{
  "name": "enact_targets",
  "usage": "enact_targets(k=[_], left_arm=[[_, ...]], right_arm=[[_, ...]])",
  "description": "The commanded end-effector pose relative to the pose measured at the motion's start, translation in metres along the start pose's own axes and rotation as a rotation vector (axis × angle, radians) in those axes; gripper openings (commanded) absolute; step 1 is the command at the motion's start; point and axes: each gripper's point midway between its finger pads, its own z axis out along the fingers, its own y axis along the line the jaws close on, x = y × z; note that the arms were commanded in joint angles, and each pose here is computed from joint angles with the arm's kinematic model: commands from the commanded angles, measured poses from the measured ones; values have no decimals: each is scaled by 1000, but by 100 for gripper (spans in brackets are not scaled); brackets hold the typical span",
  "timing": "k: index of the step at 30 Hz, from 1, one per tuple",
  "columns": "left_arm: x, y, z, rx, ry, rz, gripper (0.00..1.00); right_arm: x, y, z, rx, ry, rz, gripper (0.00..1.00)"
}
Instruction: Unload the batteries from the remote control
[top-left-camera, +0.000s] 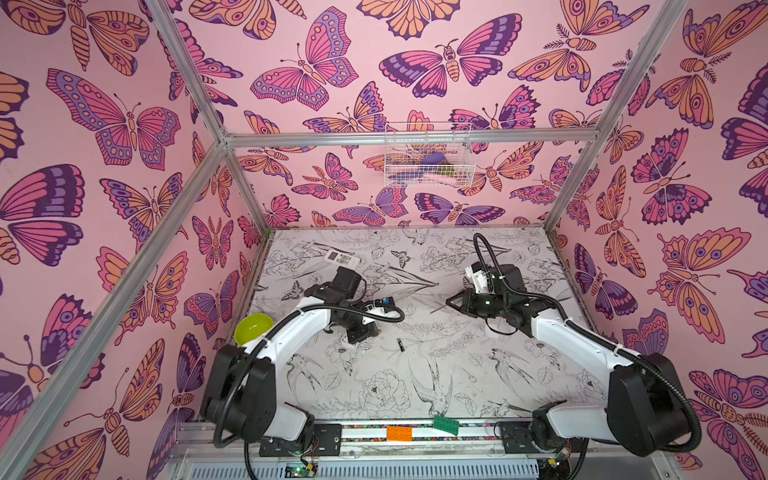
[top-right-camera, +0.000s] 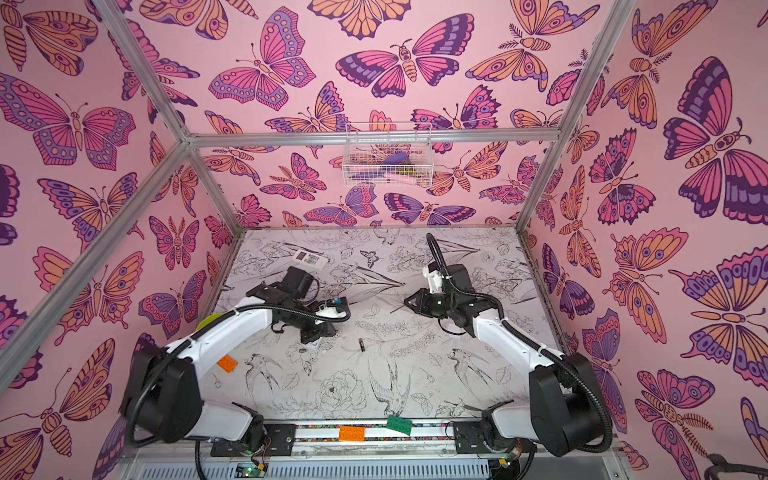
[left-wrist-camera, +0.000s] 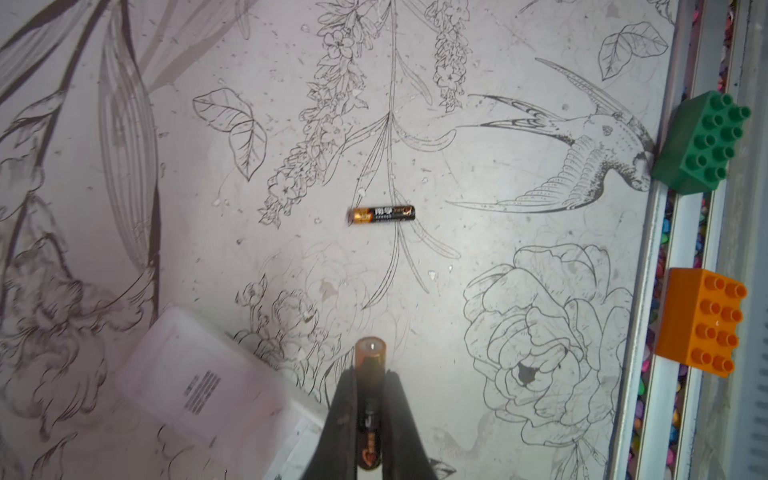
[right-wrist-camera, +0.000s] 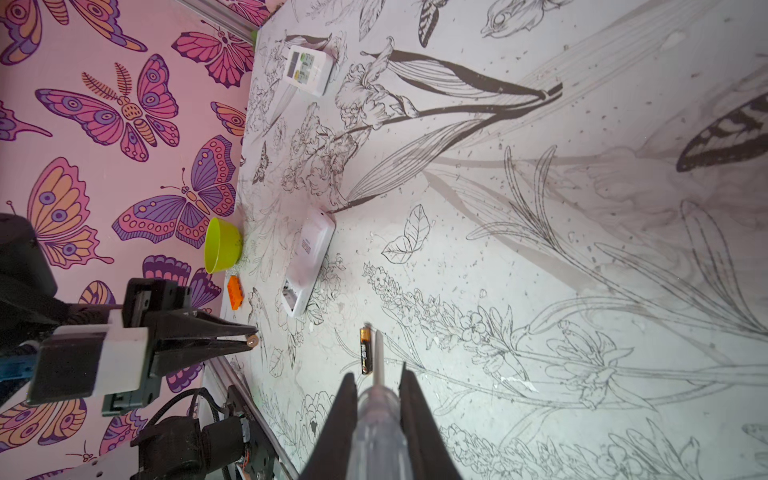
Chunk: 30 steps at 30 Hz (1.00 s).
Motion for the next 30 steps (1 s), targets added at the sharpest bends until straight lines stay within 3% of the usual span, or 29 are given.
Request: enact_targets(k=[1,6,11,16,20,23,30], left_arm=[[-8,1,21,14,73,-110,0],[-7,12,59,-43,184,-129,0],[0,40,82,-158,278,-311,0],[0,34,92,-127,282,-372,0],[4,24,101,-117,315,-344,0],[5,21,103,-135,332,-315,4],[5,25,102,-166,331,-321,23]], right_arm=[[0,-2,-11,22,-27,-19,0],[7,-12,-15,44,-63,6,0],[13,-18,-15,46,-83,37,0],[20,-21,-18,55,-74,41,0],[23,-23,-20,65,-70,32,0],[23,-23,-21,67,-67,29,0],[25,-24,-21,69,-62,36,0]])
